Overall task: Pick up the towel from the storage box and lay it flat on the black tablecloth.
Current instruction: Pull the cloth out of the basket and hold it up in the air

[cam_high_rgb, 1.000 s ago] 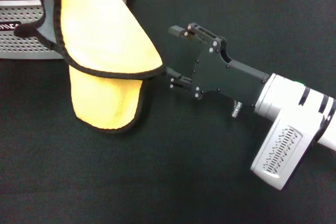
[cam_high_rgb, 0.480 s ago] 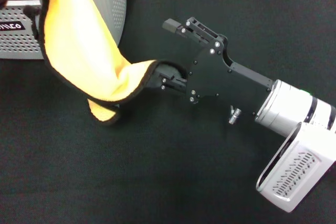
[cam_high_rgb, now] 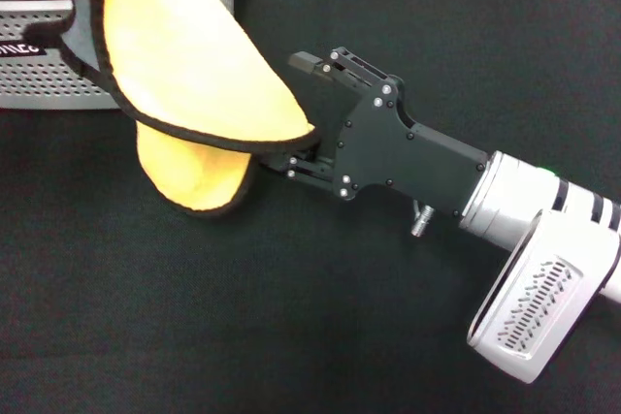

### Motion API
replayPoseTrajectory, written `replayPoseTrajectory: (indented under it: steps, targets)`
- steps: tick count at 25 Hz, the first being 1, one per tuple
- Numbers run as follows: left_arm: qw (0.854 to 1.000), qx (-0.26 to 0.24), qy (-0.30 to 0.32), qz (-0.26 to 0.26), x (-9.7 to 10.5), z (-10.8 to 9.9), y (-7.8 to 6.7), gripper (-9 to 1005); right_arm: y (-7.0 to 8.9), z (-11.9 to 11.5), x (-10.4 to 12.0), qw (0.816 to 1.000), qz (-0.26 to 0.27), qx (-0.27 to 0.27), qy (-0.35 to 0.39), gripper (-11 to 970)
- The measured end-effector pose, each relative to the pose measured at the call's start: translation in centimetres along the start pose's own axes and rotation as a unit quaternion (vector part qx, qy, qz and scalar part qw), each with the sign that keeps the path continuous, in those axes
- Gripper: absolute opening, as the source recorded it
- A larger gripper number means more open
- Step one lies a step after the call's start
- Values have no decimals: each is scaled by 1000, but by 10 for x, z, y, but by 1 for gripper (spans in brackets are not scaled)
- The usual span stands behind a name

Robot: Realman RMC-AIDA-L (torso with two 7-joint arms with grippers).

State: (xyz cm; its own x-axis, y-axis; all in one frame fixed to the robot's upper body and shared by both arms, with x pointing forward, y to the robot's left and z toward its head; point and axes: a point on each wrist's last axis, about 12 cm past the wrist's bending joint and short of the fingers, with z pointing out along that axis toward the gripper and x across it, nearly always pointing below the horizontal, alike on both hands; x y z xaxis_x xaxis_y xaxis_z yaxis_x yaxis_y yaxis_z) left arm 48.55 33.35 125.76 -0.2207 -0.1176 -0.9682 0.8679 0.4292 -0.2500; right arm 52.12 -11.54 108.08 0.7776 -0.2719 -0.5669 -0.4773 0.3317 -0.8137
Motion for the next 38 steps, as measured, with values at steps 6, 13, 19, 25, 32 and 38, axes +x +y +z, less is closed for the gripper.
replayPoseTrajectory:
  steps: [6,13,19,25,32,38]
  targets:
    - [1000,0,-1,-5,3,0,2,4,-2,3,-15,999,8,17,-50,720]
    - [1000,-7,8,-7,6,-1,3,3,-5,1,-24,996,7,34,-82,696]
    - [1000,-7,13,-12,8,2,6,3,-11,1,-25,995,-6,51,-87,665]
    - [1000,-12,21,-17,12,1,7,3,-17,1,-30,992,-24,76,-102,596]
    - [1000,-1,11,-25,12,9,14,4,-18,16,-32,992,-31,49,-112,584]
    - [999,7,6,-32,13,15,18,4,-14,27,-38,992,-31,28,-117,551]
